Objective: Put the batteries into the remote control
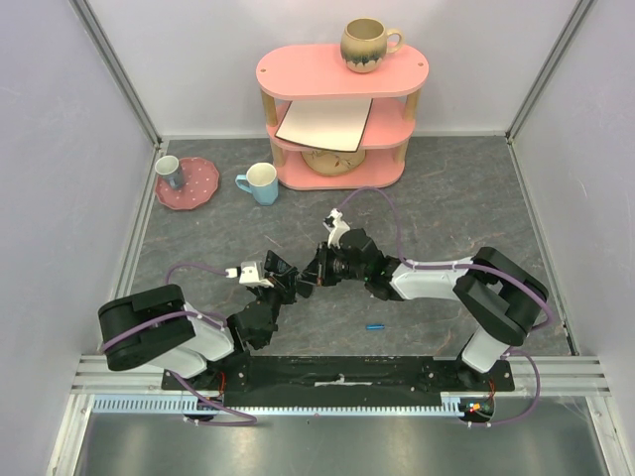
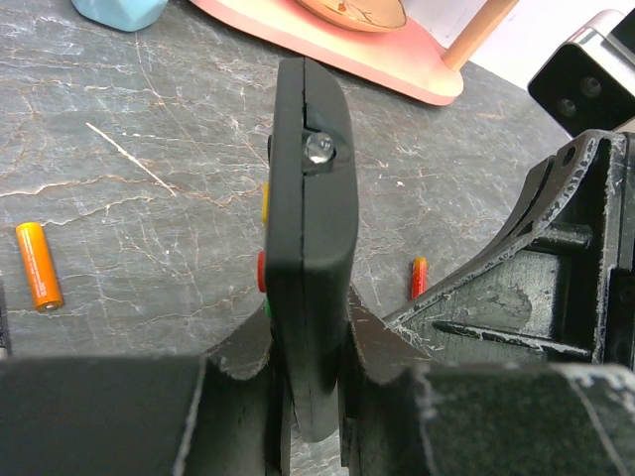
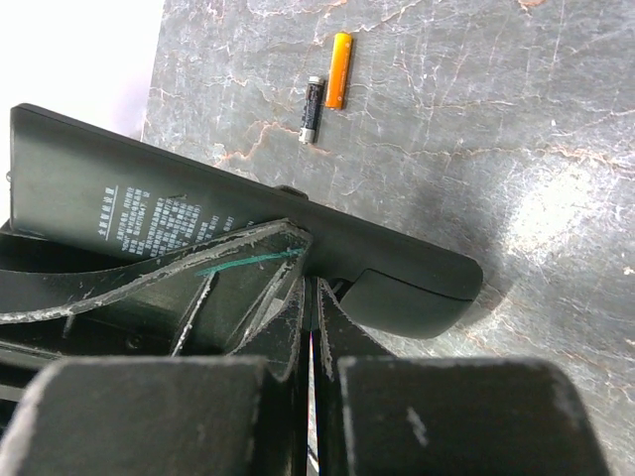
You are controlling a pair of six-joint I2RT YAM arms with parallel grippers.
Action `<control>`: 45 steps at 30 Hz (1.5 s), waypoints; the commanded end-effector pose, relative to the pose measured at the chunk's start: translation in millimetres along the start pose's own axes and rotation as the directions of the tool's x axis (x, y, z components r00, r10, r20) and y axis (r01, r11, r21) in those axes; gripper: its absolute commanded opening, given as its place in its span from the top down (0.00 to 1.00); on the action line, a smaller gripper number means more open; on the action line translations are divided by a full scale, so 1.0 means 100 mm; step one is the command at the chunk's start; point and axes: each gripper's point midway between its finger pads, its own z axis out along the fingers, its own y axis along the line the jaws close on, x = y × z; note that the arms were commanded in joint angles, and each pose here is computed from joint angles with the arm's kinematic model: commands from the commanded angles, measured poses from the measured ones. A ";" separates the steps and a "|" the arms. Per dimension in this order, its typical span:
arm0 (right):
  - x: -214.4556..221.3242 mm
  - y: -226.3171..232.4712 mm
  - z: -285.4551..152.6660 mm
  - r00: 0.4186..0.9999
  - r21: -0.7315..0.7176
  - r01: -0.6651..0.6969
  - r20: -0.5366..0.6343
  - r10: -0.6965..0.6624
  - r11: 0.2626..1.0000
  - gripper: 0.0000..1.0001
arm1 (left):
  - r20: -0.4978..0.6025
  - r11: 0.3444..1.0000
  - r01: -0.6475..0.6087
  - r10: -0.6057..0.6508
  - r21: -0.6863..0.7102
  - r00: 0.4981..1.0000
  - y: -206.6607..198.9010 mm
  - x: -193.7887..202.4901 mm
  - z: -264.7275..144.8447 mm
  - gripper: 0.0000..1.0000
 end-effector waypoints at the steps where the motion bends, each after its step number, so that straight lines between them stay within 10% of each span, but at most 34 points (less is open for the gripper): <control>1: 0.02 -0.02 -0.01 0.998 -0.005 -0.062 0.033 0.062 0.998 1.00 | 0.001 0.995 -0.079 0.079 -0.064 0.997 0.15 0.02 -0.01 0.98; 45: -0.03 -0.12 0.05 0.955 -0.033 -0.279 0.099 0.281 0.960 1.00 | -0.003 0.994 -0.083 0.083 -0.073 0.997 0.17 0.04 -0.04 0.98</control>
